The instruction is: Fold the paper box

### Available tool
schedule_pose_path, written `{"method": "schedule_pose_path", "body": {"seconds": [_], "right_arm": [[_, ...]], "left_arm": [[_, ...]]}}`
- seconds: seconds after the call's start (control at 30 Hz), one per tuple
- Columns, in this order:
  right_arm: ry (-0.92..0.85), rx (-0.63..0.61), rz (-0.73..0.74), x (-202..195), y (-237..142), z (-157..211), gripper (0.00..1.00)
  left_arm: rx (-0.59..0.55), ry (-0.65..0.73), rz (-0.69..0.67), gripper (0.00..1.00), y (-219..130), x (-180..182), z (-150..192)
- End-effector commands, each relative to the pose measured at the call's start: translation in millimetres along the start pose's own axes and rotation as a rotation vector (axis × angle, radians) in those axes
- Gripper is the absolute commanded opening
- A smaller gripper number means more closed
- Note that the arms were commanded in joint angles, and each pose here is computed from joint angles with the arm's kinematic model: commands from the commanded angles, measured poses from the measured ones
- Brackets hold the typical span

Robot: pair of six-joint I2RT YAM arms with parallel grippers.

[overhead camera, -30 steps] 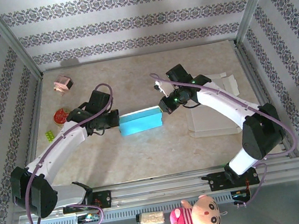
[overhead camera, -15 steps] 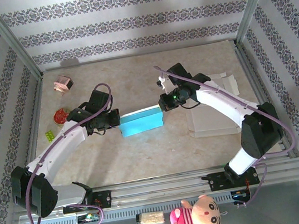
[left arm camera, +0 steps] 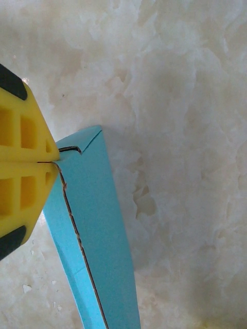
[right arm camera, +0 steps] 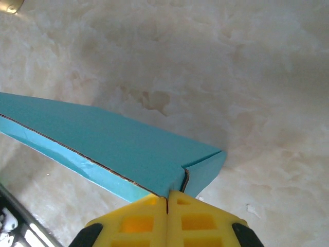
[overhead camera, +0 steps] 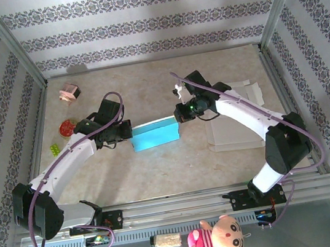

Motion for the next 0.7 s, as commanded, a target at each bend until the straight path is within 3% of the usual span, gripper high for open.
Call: {"method": "schedule_pose_path", "body": {"seconds": [0.0,0.37,0.57,0.67], "right_arm": [[-0.077,0.066,0.055,-5.4,18.4,24.8,0.05],[-0.102,0.069,0.066,-3.0,23.6,32.8,0.05],[-0.111,0.055,0.06,-0.1,20.6,31.6,0.08],[-0.113,0.039,0.048,4.6,13.9,29.6,0.11]], "left_arm": [[0.005,-0.034,0.104,0.0,6.5,-16.7,0.4],[0.063,-0.088,0.111,0.0,18.1,-14.1,17.0],[0.095,-0.103,0.068,0.07,25.2,-2.1,37.4],[0.07,-0.105,0.084,0.16,19.1,-2.9,36.9]]}}
Point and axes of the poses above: each hand's point on the last joint's axis, 136 mm out from that joint toward the fingers, its own y axis out along the fingers, its own x axis along the line the jaws close on, z = x × y, the point moved 3 cm from there along -y, back along the fingers, and after that the axes turned 10 degrees about y, right-handed, at the moved point
